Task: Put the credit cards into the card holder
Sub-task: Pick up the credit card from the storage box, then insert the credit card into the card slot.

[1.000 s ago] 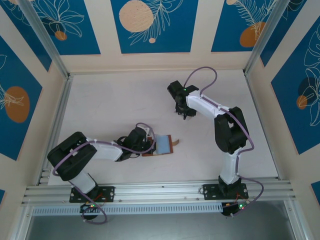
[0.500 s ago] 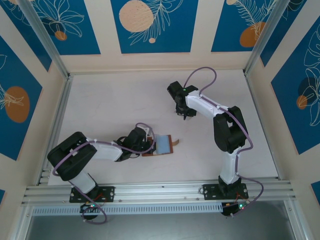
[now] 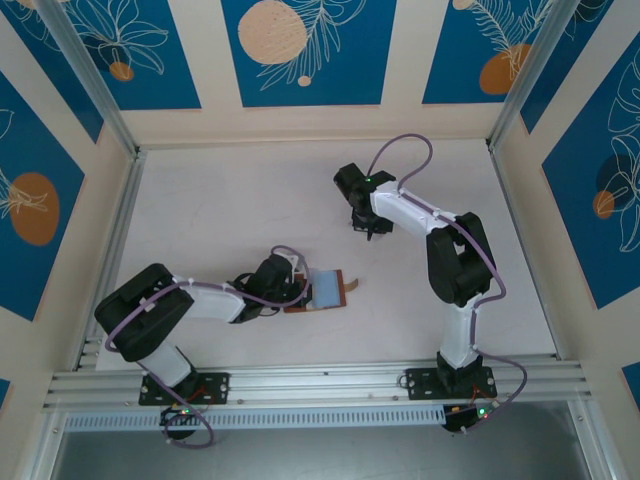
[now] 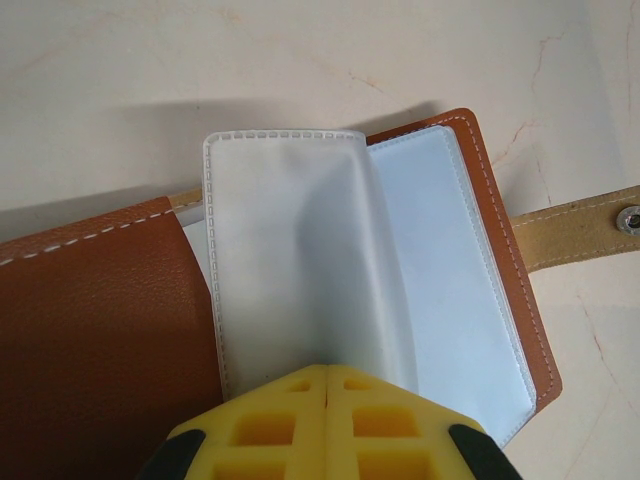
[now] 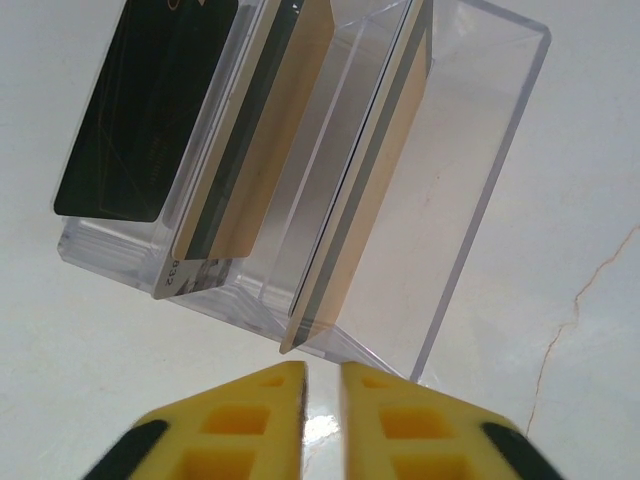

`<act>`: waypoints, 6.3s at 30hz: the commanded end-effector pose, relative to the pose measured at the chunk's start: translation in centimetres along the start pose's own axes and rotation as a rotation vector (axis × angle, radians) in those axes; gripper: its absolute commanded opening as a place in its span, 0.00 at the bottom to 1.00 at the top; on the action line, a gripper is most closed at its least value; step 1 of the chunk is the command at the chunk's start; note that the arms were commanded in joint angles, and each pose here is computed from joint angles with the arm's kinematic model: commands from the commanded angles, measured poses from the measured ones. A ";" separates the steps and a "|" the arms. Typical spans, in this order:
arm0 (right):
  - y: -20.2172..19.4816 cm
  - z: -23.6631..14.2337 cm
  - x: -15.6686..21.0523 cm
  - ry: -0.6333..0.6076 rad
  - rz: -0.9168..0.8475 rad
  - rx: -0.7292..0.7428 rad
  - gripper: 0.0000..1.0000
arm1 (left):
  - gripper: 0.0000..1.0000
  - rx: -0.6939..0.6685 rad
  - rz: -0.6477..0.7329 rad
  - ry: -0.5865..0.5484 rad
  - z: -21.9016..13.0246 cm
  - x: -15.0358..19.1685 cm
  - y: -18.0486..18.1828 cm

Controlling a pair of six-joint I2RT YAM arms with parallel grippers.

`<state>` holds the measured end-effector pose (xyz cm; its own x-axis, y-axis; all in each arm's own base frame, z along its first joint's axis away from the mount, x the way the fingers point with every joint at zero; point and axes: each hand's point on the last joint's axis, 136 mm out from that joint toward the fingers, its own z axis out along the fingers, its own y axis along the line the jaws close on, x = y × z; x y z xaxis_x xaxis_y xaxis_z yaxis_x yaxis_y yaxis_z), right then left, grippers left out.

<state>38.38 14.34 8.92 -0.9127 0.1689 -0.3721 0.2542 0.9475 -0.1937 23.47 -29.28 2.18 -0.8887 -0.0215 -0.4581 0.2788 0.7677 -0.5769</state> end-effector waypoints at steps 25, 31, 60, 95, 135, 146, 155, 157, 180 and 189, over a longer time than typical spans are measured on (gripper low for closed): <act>0.3 0.3 -1.1 0.004 0.006 0.019 0.24 | 0.03 -0.124 -0.061 0.171 0.2 5.2 4.5; 0.1 0.3 -1.0 0.005 0.005 0.023 0.20 | 0.03 -0.123 -0.061 0.171 0.1 5.2 4.5; -1.3 -2.0 -0.5 -0.027 0.002 0.010 0.00 | 0.03 -0.120 -0.062 0.169 0.1 5.1 4.5; -2.4 -8.0 2.0 -0.120 -0.048 -0.212 0.00 | 0.03 -0.120 -0.045 0.166 -0.4 4.5 3.9; 8.8 -10.1 16.1 -0.095 -0.183 -0.971 0.00 | 0.08 -0.184 0.068 0.124 -4.7 1.8 2.5; 10.6 -8.8 18.1 -0.059 -0.190 -1.031 0.00 | 0.09 -0.243 0.077 0.137 -4.9 2.2 3.7; 10.8 -7.3 18.9 -0.054 -0.132 -1.024 0.00 | 0.08 -0.247 0.066 0.150 -4.8 3.0 4.3; 10.9 -7.0 19.2 -0.060 -0.119 -1.022 0.00 | 0.08 -0.247 0.065 0.152 -4.8 3.1 4.3; 10.1 -4.0 21.8 0.025 0.044 -0.979 0.00 | 0.08 -0.253 0.061 0.148 -4.9 3.1 4.4; 10.6 -4.5 22.2 0.073 0.067 -1.018 0.00 | 0.08 -0.252 0.062 0.146 -4.9 3.1 4.4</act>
<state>20.07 29.41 3.37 -0.9184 0.2156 -0.3319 -0.0834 0.7143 0.6949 20.53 -23.92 2.22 -0.9165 0.1075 -0.3853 0.2665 0.8825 -0.3875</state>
